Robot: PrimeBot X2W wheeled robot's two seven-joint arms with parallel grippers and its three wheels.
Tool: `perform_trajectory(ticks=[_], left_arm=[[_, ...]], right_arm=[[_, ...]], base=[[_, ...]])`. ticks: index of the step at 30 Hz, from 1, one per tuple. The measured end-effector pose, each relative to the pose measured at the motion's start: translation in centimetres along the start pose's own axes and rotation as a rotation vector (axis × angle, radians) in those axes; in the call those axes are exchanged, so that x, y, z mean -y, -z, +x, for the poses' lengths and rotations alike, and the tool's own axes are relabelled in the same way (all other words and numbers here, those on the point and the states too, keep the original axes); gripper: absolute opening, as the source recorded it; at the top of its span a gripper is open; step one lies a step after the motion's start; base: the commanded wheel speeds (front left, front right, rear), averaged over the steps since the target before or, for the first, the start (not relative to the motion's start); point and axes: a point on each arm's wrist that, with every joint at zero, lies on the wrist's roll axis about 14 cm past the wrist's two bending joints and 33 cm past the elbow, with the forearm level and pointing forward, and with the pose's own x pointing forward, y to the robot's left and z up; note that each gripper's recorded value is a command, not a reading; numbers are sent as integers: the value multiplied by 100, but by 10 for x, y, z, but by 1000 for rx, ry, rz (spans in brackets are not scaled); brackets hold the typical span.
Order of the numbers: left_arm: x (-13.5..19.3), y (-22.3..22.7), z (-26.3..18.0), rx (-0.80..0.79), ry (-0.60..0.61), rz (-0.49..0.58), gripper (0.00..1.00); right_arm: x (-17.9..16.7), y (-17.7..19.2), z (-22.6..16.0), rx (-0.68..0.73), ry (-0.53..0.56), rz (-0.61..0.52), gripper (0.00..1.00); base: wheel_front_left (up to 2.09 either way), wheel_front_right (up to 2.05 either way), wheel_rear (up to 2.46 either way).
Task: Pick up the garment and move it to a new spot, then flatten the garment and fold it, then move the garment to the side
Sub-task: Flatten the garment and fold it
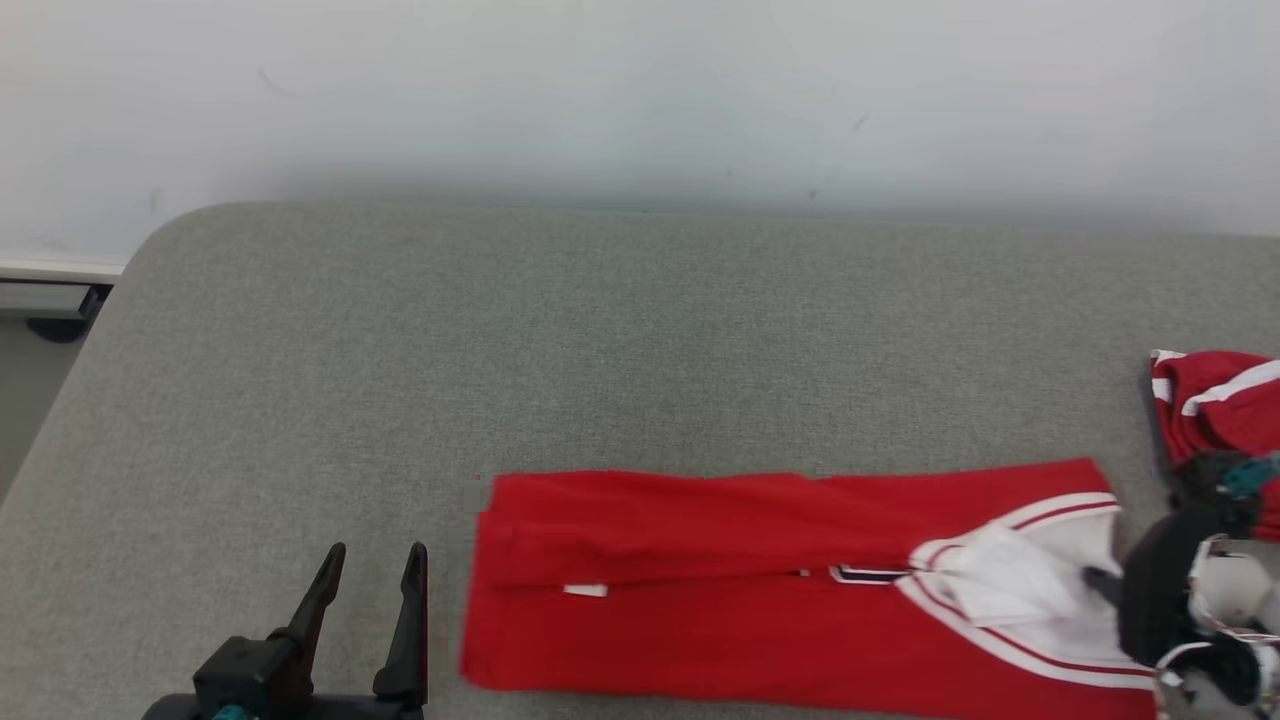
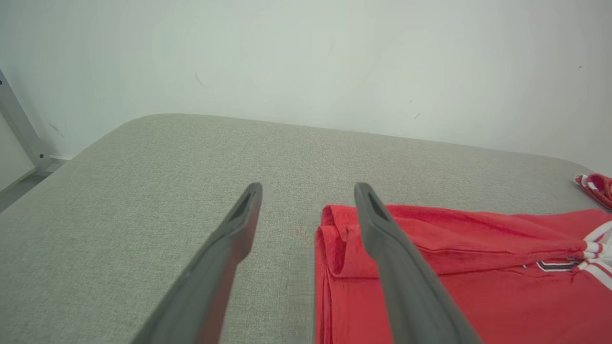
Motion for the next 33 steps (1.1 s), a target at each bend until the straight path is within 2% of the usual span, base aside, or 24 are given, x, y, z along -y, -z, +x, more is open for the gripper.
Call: perform_trajectory(ticks=[5,9,12,13,15,16,25,33], left_arm=[[2,0,2,2,2,-7,100],[8,3,1,-8,16,-13,100],[12,3,2,-12,26,-18,100],[12,3,2,-11,27,-18,100],[12,3,3,-15,28,-17,100],[12,3,3,-15,28,-17,100],[15,4,0,-18,31,-22,100],[20,7,-3,-29,29,-43,100]], right_arm=[[37,-4,-16,24,87,-8,0],[30,-13,-21,65,35,48,0],[10,-26,-25,108,-74,137,0],[-11,-31,-28,113,-170,147,0],[-25,-36,-32,113,-232,165,0],[-25,-36,-32,113,-232,165,0],[-84,-48,-53,83,-463,199,0],[-140,-47,-63,36,-635,172,0]], base=[[0,0,0],[0,0,0],[0,0,0],[0,0,0],[0,0,0],[0,0,0],[0,0,0],[0,0,0]])
